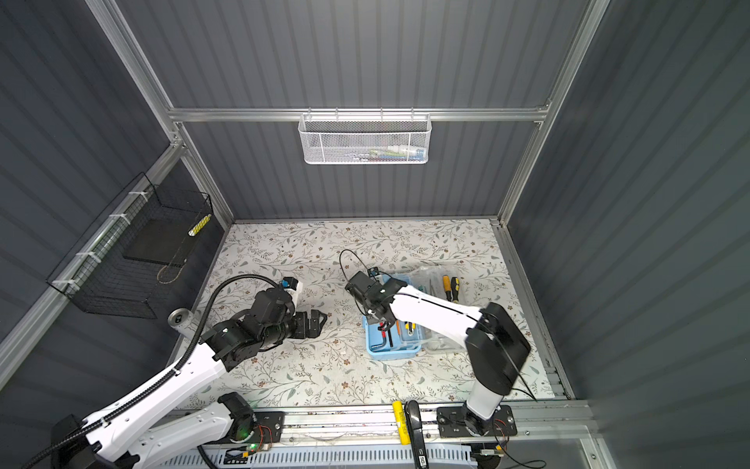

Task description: Pack the tool kit

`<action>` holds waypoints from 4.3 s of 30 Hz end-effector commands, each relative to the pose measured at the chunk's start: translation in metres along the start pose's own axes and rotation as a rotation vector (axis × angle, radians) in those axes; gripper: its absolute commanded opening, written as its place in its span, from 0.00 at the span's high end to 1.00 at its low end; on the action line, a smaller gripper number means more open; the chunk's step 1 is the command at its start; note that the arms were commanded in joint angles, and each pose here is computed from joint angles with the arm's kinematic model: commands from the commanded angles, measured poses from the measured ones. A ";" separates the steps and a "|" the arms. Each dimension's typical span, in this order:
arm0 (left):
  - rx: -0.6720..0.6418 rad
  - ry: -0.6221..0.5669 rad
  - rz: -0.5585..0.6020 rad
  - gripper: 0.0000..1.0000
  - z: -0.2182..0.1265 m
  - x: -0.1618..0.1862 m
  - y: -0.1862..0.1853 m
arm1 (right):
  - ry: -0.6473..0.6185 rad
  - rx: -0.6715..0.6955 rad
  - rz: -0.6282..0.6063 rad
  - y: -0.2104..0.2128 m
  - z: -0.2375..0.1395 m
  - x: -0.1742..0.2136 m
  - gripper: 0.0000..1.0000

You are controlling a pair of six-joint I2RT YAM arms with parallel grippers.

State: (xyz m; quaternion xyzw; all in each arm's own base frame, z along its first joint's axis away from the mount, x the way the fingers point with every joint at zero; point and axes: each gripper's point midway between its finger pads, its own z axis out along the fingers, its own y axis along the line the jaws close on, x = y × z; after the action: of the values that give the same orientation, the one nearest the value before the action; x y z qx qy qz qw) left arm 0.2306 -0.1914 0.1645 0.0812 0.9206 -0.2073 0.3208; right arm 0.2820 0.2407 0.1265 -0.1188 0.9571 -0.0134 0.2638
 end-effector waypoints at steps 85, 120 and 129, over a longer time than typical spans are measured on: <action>-0.144 0.077 0.060 1.00 0.113 -0.025 0.066 | -0.036 -0.297 0.672 -0.177 0.032 0.072 0.94; 0.147 0.069 0.023 1.00 0.129 -0.012 0.022 | 0.029 -0.669 0.661 -0.123 0.041 0.062 0.98; 0.154 0.068 0.019 1.00 0.129 -0.007 0.021 | 0.010 -0.771 0.666 -0.113 0.028 0.055 0.98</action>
State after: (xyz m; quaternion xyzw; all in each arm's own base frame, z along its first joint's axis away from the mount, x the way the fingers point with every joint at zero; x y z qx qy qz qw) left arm 0.3221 -0.2111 0.0659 0.1041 0.9226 -0.2318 0.2904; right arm 0.2823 0.0941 0.0643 0.1406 0.9034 0.3546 0.1961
